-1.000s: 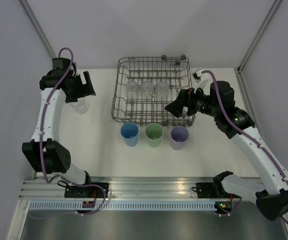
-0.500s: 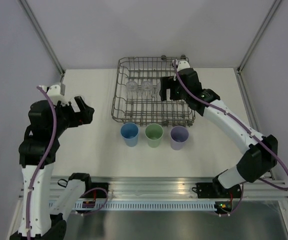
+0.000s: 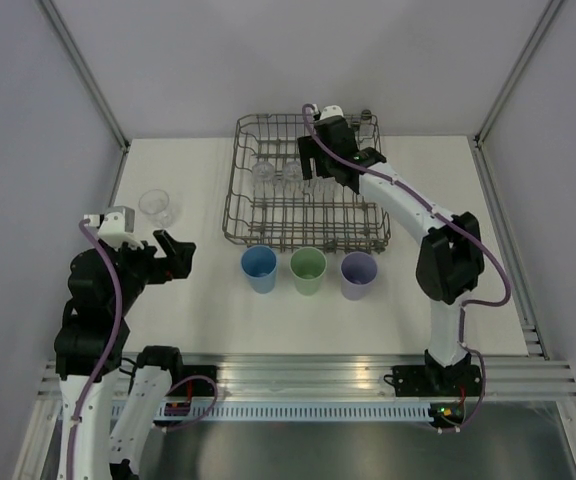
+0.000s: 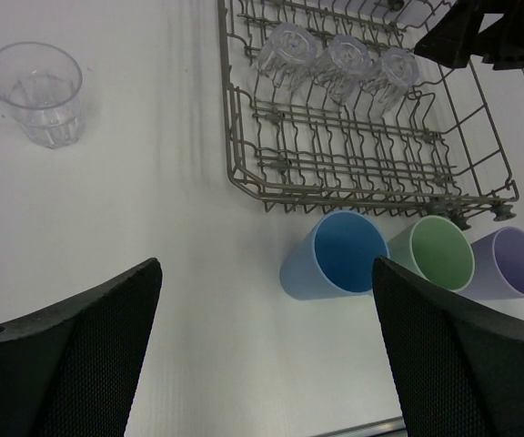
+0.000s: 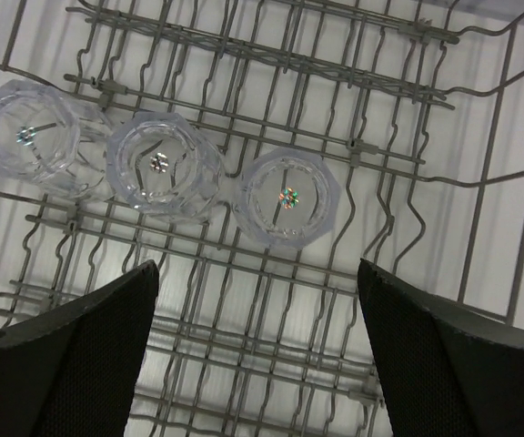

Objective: Unload the cups from the dish rack

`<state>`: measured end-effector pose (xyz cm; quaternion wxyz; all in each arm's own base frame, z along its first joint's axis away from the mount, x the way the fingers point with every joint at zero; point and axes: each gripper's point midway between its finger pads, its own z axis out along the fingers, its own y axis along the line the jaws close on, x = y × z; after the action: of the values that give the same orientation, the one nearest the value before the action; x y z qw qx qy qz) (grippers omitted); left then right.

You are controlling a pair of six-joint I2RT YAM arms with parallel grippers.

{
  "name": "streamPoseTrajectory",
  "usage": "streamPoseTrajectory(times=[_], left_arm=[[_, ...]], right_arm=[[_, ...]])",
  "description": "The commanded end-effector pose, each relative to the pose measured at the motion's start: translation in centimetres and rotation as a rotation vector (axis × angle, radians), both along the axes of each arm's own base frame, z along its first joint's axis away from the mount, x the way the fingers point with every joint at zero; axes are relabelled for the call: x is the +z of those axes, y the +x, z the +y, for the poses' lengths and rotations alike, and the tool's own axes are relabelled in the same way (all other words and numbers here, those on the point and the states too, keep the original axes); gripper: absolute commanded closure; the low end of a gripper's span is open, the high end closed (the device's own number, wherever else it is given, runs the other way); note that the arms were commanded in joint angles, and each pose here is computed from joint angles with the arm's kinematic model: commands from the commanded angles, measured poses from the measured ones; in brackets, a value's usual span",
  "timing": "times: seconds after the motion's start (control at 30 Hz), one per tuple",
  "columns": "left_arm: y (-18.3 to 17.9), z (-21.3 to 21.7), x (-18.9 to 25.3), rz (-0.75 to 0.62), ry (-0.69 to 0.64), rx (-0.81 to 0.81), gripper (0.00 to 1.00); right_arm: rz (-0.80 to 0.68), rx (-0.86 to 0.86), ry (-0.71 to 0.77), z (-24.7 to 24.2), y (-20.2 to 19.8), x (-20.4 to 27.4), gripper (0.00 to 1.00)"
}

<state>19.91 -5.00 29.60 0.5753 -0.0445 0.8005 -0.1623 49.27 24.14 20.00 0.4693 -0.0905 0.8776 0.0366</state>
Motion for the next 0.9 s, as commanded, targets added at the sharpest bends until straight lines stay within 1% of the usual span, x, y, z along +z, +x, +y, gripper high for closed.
streamPoseTrajectory(times=[0.0, 0.1, 0.13, 0.2, 0.23, 0.27, 0.33, 0.43, 0.57, 0.87], left_arm=[[1.0, 0.0, 0.4, -0.035, -0.03, 0.022, 0.0], [1.0, -0.1, -0.3, -0.028, -0.025, 0.014, 0.0], [1.0, -0.1, -0.6, -0.024, -0.024, 0.011, 0.0], [1.0, -0.2, -0.7, -0.027, -0.027, 0.005, 0.0], [1.0, -0.3, -1.1, -0.016, -0.026, 0.004, 0.0], [1.0, -0.3, -1.2, -0.017, -0.028, -0.001, 0.0], [1.1, -0.4, -1.7, -0.01, -0.027, -0.001, 0.0], [1.2, -0.4, -2.3, -0.007, -0.026, -0.002, 0.0], [1.3, -0.6, -2.5, -0.01, -0.021, -0.01, 0.0], [1.6, -0.9, -3.3, 0.014, -0.021, -0.023, 0.0]], right_arm=[[0.014, 0.003, -0.045, 0.5, 1.4, -0.6, 0.06], [0.016, -0.044, -0.091, 0.2, 2.7, -1.8, 0.04], [0.028, -0.048, -0.111, 0.2, 3.1, -2.8, 0.04], [0.023, -0.061, -0.127, 0.1, 3.7, -2.8, 0.03], [0.039, -0.061, -0.14, 0.2, 4.0, -3.8, 0.03], [0.041, -0.062, -0.144, 0.3, 4.1, -3.8, 0.03], [0.052, -0.067, -0.143, 0.3, 4.5, -4.7, 0.03], [0.078, -0.07, -0.091, 0.4, 4.9, -5.8, 0.05], [0.096, -0.067, -0.058, 0.0, 5.6, -6.6, 0.07], [0.13, -0.076, -0.073, -0.4, 6.6, -8.5, 0.11]])
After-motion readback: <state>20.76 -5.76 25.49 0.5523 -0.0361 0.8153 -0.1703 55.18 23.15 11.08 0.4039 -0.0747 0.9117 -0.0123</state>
